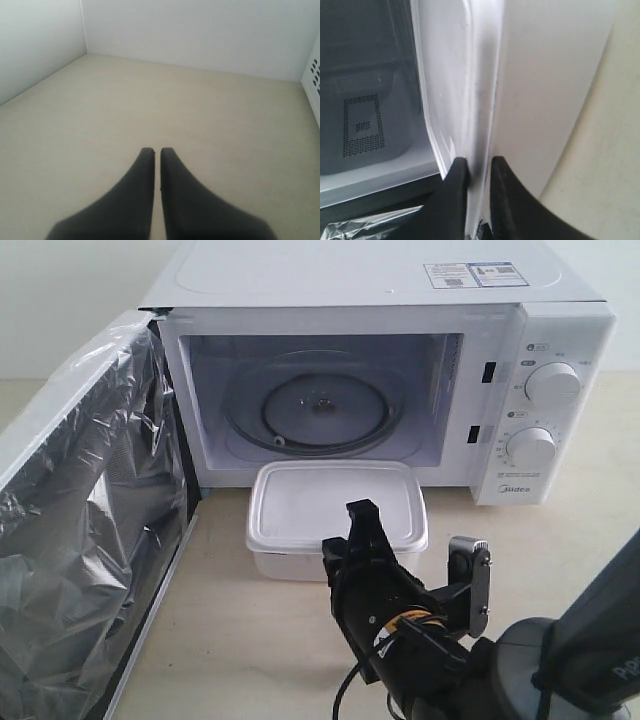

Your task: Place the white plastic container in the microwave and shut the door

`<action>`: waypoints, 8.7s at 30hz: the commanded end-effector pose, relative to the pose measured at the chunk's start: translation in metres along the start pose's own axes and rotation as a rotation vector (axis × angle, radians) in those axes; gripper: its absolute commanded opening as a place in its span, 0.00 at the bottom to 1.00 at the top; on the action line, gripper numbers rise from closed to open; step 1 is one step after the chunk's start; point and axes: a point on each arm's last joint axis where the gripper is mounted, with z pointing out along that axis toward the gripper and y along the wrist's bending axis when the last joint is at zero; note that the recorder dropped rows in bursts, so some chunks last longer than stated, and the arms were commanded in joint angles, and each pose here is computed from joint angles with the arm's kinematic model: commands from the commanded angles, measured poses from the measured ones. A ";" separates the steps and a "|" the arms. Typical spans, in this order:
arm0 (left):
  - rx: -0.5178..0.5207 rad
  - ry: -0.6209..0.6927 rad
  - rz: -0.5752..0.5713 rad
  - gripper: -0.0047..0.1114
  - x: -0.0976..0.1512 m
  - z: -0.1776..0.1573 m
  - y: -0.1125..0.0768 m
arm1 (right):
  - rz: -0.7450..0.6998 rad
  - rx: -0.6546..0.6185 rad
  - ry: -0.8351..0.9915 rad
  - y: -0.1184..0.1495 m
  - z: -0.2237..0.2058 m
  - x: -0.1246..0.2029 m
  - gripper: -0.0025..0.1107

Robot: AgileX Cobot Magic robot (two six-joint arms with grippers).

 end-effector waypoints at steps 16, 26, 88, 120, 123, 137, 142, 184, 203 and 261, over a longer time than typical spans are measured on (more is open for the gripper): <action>-0.002 -0.001 -0.001 0.08 0.001 0.000 0.000 | -0.097 -0.193 0.004 0.025 -0.020 0.024 0.02; -0.002 -0.001 -0.001 0.08 0.001 0.000 0.000 | -0.038 -0.175 0.069 0.017 -0.033 0.037 0.20; -0.002 -0.001 -0.001 0.08 0.001 0.000 0.000 | -0.009 0.007 -0.038 0.020 0.011 -0.004 0.22; -0.002 -0.001 -0.001 0.08 0.001 0.000 0.000 | -0.108 -0.175 -0.014 0.045 -0.007 -0.009 0.02; -0.002 -0.001 -0.001 0.08 0.001 0.000 0.000 | -0.113 -0.179 -0.006 0.045 -0.007 -0.008 0.02; -0.002 -0.001 -0.001 0.08 0.001 0.000 0.000 | -0.149 -0.133 -0.053 0.025 -0.038 -0.033 0.02; -0.002 -0.001 -0.001 0.08 0.001 0.000 0.000 | -0.165 -0.096 -0.095 0.018 -0.062 -0.055 0.02; -0.002 -0.001 -0.001 0.08 0.001 0.000 0.000 | -1.982 0.098 0.584 0.144 0.092 0.015 0.02; -0.002 -0.001 -0.001 0.08 0.001 0.000 0.000 | -2.037 0.136 0.568 0.130 0.126 0.002 0.02; -0.002 -0.001 -0.001 0.08 0.001 0.000 0.000 | -2.225 0.155 0.719 0.117 0.139 -0.002 0.02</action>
